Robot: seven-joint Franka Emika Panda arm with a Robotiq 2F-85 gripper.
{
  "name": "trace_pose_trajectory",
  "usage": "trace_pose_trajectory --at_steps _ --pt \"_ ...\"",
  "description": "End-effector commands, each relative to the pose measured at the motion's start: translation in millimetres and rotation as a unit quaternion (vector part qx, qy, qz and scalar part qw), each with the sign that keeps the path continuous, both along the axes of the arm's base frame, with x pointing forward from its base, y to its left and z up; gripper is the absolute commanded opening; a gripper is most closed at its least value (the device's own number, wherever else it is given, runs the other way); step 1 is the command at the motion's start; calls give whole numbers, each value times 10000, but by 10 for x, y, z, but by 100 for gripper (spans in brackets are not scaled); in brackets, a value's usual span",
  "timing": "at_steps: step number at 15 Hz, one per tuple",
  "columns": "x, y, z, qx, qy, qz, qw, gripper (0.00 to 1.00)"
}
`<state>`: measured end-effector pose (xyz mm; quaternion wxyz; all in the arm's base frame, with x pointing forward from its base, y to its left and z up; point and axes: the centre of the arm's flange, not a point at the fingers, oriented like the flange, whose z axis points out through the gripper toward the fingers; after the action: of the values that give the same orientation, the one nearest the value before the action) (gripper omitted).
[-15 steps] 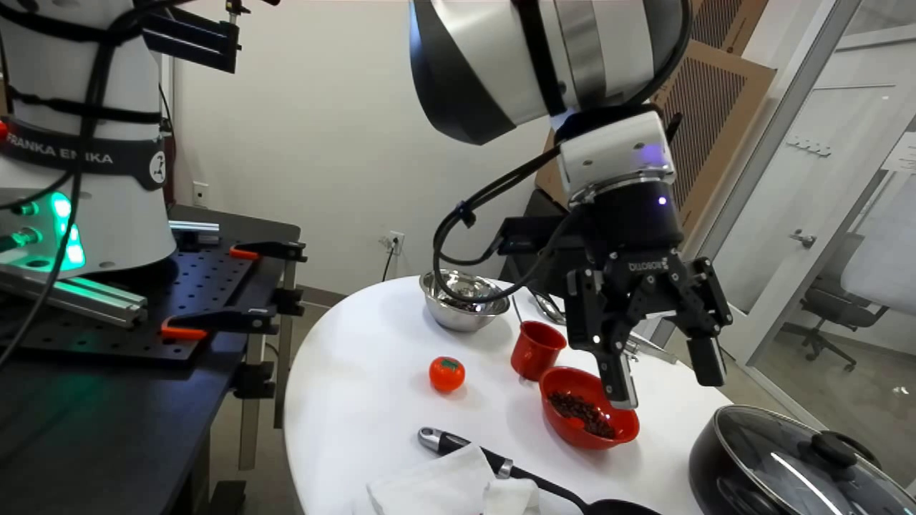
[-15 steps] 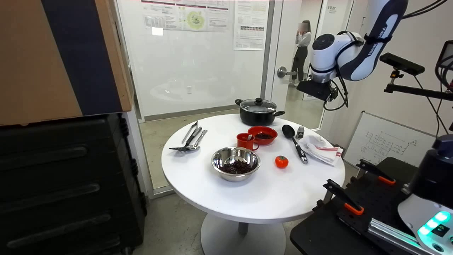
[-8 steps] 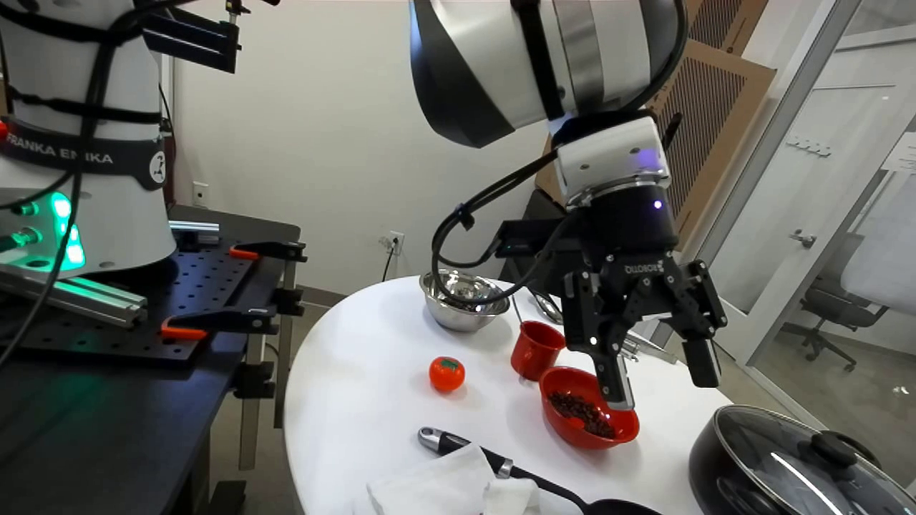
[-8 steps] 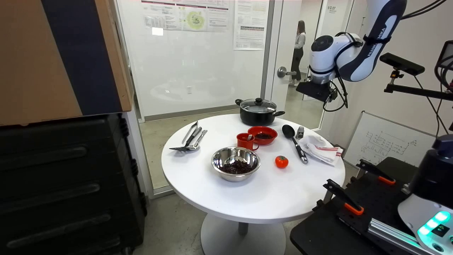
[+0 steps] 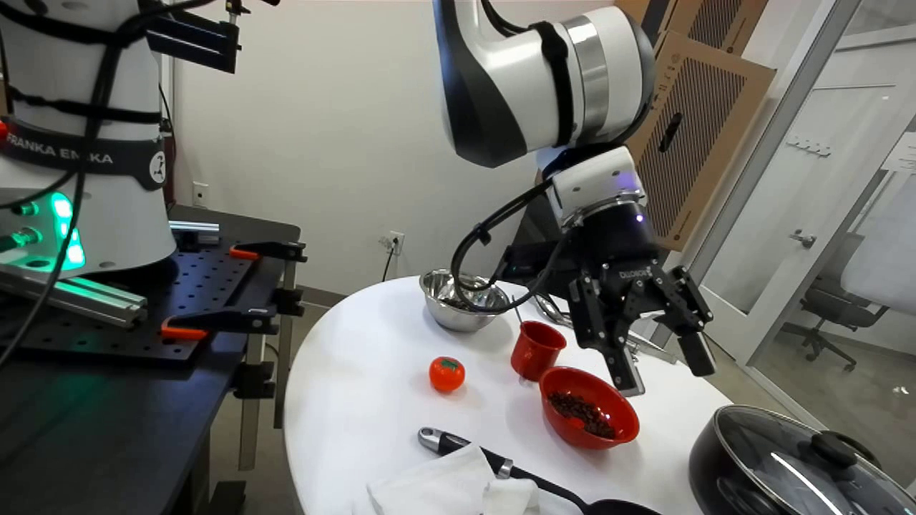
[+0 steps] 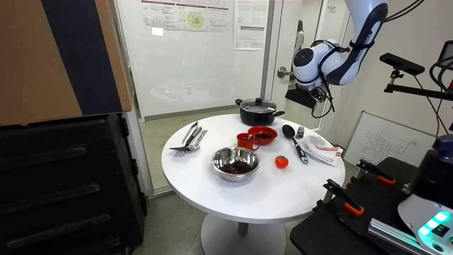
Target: Pick up the bottle and place in lying down.
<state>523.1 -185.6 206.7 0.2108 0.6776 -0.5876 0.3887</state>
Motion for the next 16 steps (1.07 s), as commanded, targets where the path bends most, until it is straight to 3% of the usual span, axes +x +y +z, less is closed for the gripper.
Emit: trace_pose_trajectory --at_steps 1,4,10,16 --pt "132 138 -383 -288 -110 -34 9995 100" --pt "245 189 -634 -155 268 -88 9995 100" --pt "80 -40 -1312 -1 826 -350 9960 100" --pt "174 -193 -1529 -173 772 -455 9958 100"
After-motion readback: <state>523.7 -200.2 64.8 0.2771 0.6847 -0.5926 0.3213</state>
